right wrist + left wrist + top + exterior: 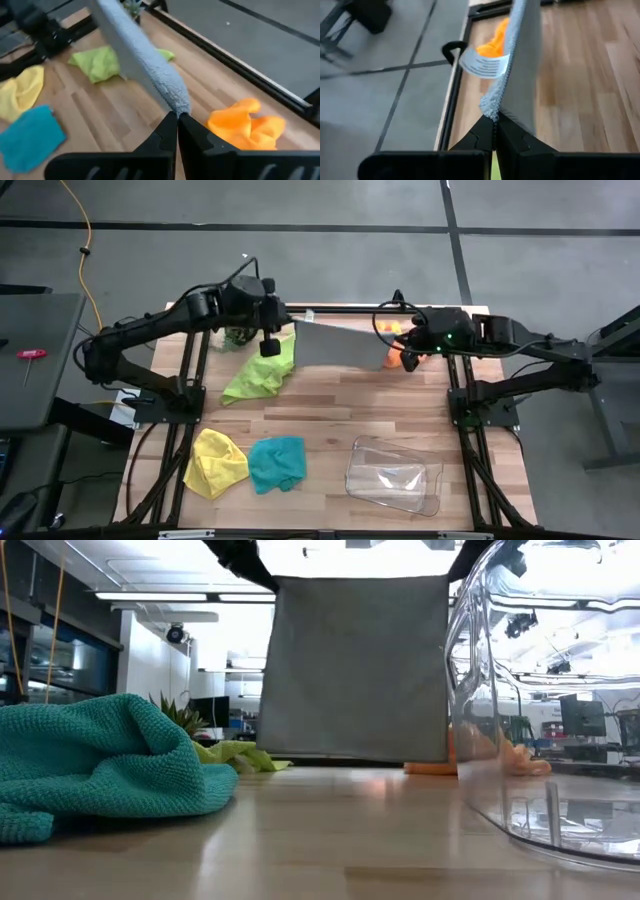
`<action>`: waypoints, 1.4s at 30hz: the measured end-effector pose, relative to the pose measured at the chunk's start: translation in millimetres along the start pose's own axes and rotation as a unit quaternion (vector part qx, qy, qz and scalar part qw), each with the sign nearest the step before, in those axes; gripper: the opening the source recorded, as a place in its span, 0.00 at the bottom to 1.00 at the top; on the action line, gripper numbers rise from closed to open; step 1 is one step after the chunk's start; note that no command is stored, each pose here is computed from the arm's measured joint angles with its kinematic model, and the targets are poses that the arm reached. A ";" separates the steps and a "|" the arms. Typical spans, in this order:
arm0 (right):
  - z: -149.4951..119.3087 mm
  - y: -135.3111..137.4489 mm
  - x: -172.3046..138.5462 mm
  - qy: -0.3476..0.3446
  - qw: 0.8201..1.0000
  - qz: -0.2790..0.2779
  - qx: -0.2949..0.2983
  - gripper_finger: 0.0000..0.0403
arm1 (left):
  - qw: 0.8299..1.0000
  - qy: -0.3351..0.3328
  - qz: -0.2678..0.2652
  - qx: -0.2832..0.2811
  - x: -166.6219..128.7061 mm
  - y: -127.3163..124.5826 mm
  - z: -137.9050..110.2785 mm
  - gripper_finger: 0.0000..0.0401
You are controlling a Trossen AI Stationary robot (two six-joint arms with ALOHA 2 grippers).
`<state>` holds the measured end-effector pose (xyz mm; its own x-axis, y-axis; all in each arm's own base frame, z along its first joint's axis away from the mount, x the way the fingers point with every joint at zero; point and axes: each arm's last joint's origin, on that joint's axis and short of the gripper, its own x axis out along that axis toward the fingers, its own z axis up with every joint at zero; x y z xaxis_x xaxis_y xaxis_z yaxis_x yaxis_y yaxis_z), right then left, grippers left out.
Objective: Fold microfiber towels
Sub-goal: Fold the gray cloth
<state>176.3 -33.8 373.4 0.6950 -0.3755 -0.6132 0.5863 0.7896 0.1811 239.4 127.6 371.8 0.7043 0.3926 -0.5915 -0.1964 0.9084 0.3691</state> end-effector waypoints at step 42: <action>-131.3 39.0 52.3 0.315 0.936 0.091 0.128 0.00 | 0.943 -0.095 -0.189 -0.255 70.6 -207.9 -68.1 0.00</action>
<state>180.9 41.1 247.4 0.4571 0.1794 -0.8711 0.6187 0.6396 0.4563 283.5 -23.7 204.5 0.8896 0.0373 -0.4552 -0.1751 0.9483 -0.2647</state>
